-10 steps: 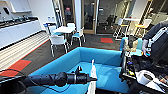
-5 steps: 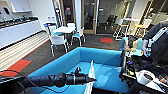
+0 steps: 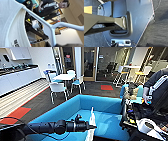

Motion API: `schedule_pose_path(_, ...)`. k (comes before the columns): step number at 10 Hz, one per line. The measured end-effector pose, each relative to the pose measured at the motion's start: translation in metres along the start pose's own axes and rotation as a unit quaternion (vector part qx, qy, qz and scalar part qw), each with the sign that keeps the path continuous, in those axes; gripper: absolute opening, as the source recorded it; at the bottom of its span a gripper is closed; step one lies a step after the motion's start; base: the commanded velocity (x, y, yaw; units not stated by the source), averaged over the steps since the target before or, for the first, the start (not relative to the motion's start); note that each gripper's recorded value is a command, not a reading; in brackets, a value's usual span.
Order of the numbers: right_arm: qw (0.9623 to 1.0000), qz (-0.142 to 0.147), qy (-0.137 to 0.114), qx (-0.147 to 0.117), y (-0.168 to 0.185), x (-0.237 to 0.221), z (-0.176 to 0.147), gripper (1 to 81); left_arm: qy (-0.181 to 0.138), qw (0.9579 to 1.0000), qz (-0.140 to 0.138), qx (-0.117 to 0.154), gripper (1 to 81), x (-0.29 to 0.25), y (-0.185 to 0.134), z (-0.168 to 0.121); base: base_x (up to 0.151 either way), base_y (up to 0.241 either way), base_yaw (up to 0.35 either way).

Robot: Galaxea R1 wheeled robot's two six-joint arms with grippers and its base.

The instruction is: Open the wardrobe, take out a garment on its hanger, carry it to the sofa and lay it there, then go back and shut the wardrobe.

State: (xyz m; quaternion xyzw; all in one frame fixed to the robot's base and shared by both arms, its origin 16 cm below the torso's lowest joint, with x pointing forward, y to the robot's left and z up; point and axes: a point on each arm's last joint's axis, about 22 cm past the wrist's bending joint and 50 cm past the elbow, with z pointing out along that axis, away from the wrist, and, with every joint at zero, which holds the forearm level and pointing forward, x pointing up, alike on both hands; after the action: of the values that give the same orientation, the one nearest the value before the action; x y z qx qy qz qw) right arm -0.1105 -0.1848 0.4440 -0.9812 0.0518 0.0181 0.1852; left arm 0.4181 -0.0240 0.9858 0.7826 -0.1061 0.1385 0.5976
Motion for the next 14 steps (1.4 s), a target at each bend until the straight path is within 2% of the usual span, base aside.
schedule_pose_path(2,1.0,-0.002,0.008,0.0,0.0005,0.012,0.0012,81.1,0.0,1.0,-0.001,0.0,1.0,0.0009,-0.0011,0.0001,0.077,0.0,0.0)
schedule_pose_path(4,1.0,0.0,0.002,0.0,0.0004,0.0026,0.0001,81.1,0.0,1.0,0.0,0.0,1.0,0.0003,-0.0005,0.0002,0.078,0.0,0.0)
schedule_pose_path(9,1.0,-0.001,0.003,0.0,-0.0009,0.0049,0.0009,81.1,0.002,1.0,0.0,-0.003,1.0,0.0009,0.0013,0.0001,0.088,0.0,0.0)
schedule_pose_path(14,1.0,0.0,0.003,0.0,-0.0013,0.0049,0.0009,81.1,0.002,1.0,0.0,-0.003,1.0,0.0017,-0.0001,0.0002,0.0,0.0,0.0)
